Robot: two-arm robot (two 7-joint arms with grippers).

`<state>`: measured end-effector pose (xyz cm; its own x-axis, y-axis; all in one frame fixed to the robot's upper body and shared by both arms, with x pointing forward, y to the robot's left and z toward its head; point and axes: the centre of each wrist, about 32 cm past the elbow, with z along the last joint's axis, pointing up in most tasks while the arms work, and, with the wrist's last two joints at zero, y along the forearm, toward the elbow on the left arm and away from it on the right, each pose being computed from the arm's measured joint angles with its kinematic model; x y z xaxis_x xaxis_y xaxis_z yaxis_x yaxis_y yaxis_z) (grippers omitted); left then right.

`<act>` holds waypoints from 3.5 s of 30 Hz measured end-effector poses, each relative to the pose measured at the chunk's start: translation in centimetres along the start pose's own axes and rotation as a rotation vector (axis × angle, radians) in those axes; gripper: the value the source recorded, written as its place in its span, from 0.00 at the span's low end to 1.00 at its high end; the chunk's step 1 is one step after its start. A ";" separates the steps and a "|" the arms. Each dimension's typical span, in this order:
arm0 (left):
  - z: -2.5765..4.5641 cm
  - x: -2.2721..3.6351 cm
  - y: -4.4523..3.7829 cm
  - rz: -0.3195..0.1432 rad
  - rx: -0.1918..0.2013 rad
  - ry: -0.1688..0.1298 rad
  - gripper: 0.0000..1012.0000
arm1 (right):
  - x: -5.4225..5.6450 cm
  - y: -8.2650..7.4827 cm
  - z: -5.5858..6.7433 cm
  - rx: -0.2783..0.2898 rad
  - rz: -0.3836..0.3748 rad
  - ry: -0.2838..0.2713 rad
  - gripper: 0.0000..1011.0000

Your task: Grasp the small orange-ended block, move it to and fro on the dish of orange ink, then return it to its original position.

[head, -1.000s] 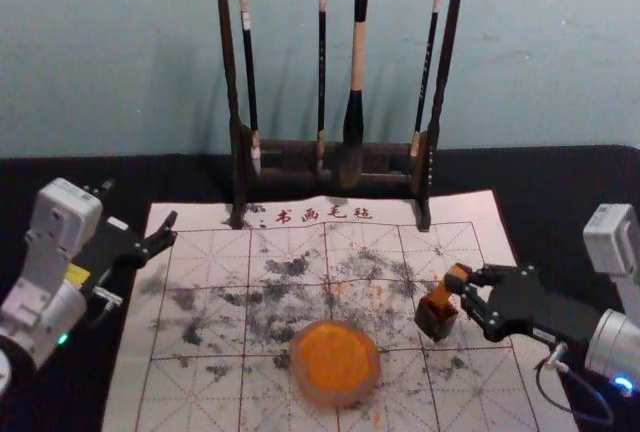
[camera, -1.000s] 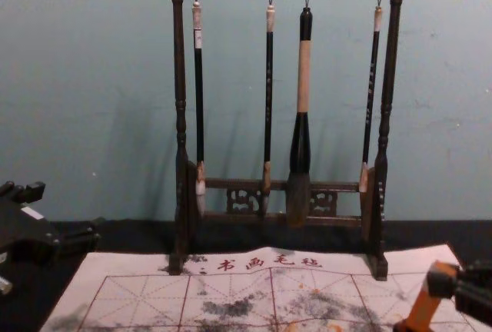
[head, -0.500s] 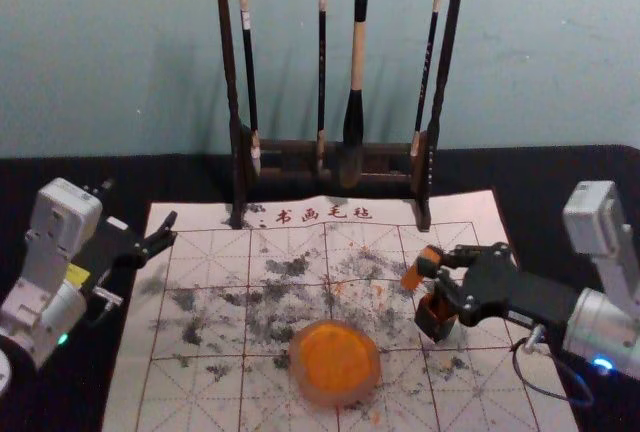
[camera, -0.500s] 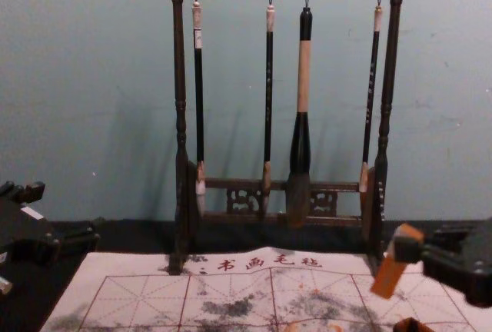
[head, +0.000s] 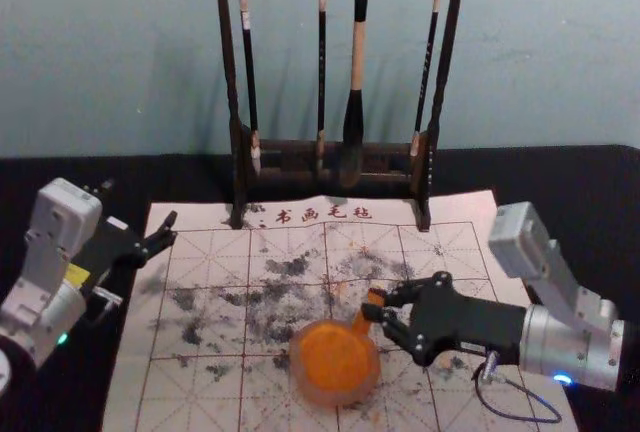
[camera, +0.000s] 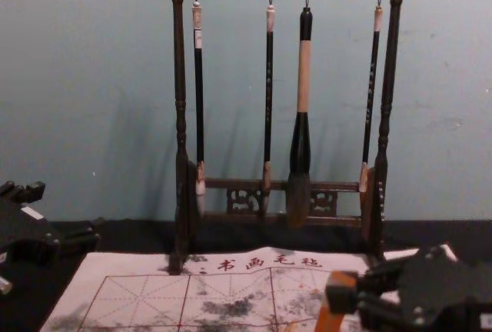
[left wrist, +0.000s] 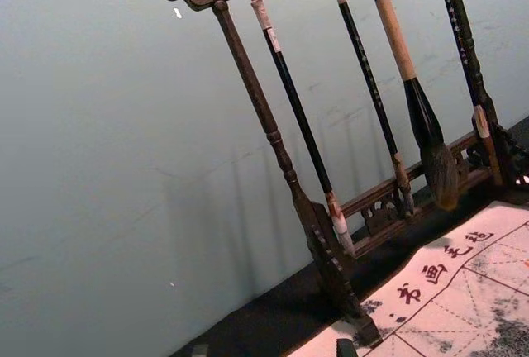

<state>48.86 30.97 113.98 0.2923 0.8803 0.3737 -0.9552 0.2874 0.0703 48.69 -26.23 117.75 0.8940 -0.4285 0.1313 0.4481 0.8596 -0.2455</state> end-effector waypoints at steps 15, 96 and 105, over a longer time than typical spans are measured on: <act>0.00 0.00 0.00 0.000 0.000 0.000 0.99 | -0.4 1.6 -0.1 -0.057 0.084 -0.014 0.10; 0.00 0.00 0.00 0.000 0.000 0.000 0.99 | 1.7 3.2 0.9 -0.167 0.032 -0.029 0.10; 0.00 0.00 0.00 0.000 0.000 0.000 0.99 | 1.5 1.6 1.2 -0.196 0.032 -0.057 0.10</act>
<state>48.86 30.97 113.98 0.2923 0.8803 0.3737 -0.9552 0.2873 0.0703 50.75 -25.11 118.74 0.9086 -0.3802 0.1729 0.4169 0.7996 -0.4323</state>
